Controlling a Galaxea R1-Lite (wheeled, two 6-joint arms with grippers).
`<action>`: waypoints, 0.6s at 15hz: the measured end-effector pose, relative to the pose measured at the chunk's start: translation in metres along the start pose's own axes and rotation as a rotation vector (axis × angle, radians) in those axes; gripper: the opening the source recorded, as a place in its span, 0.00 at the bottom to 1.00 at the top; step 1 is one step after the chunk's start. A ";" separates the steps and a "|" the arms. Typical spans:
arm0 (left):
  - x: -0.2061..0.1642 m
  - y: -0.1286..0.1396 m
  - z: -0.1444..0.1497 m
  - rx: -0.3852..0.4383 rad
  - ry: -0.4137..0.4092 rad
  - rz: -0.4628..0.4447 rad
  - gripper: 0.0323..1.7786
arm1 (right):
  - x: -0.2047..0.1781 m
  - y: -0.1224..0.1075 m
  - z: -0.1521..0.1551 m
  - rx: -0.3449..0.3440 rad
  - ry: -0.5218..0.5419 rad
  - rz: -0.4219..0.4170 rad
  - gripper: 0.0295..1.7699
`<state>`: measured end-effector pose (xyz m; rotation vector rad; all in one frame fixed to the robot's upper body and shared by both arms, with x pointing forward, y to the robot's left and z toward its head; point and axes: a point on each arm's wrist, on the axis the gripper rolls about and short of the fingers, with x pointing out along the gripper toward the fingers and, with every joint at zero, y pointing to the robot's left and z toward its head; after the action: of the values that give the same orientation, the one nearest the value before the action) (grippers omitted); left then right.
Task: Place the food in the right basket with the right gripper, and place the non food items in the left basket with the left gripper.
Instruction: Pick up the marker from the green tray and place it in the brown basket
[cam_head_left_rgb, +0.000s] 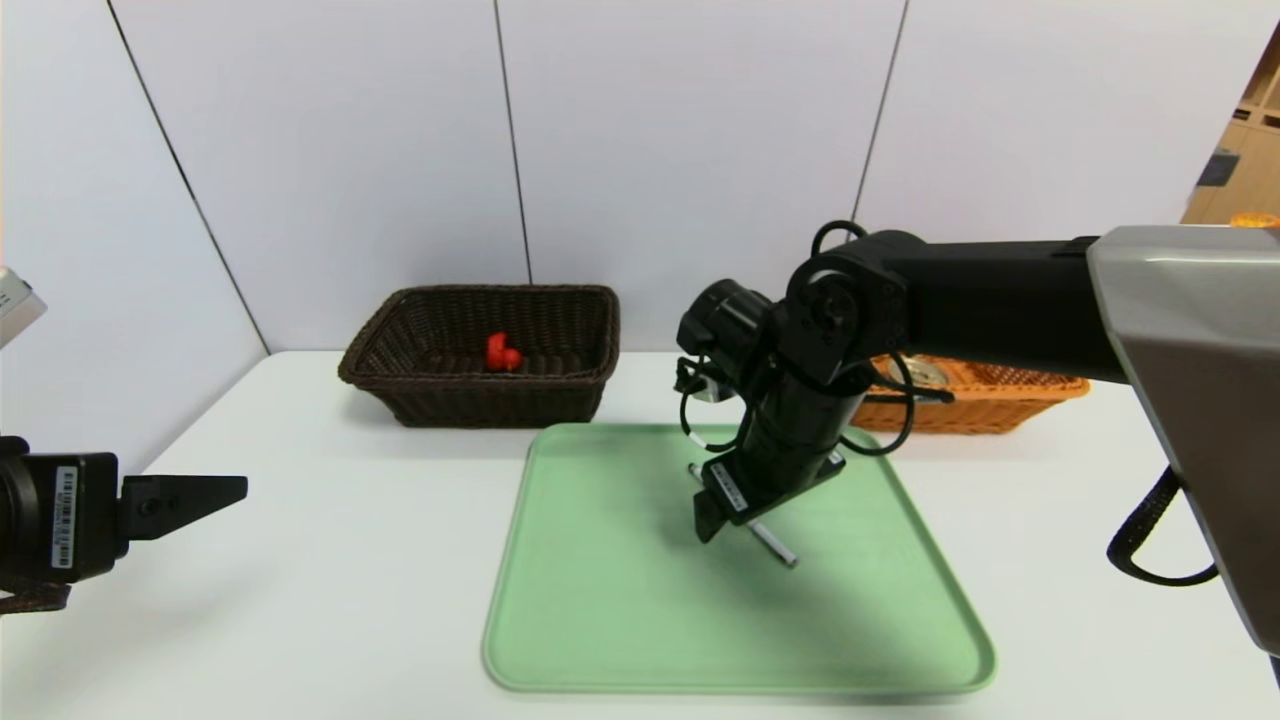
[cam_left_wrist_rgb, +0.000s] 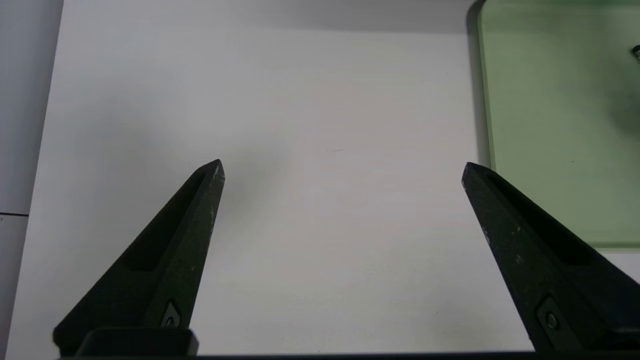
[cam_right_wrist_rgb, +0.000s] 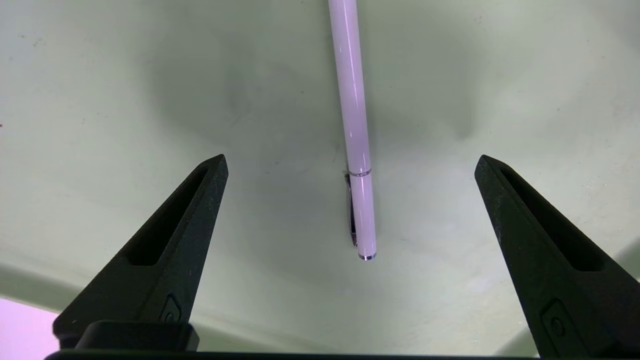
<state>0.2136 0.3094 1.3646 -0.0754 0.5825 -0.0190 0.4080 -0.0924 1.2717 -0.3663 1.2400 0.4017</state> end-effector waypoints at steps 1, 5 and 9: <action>0.000 0.000 0.000 -0.001 -0.001 0.000 0.95 | -0.001 0.001 0.000 -0.007 -0.002 0.001 0.96; -0.001 0.000 0.000 -0.001 -0.003 -0.001 0.95 | -0.001 0.004 -0.001 -0.019 0.003 -0.005 0.96; -0.002 0.000 -0.001 -0.001 -0.005 -0.001 0.95 | 0.000 0.005 -0.002 -0.021 0.009 -0.007 0.96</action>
<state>0.2119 0.3098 1.3649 -0.0768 0.5777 -0.0194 0.4043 -0.0892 1.2713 -0.3907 1.2432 0.4074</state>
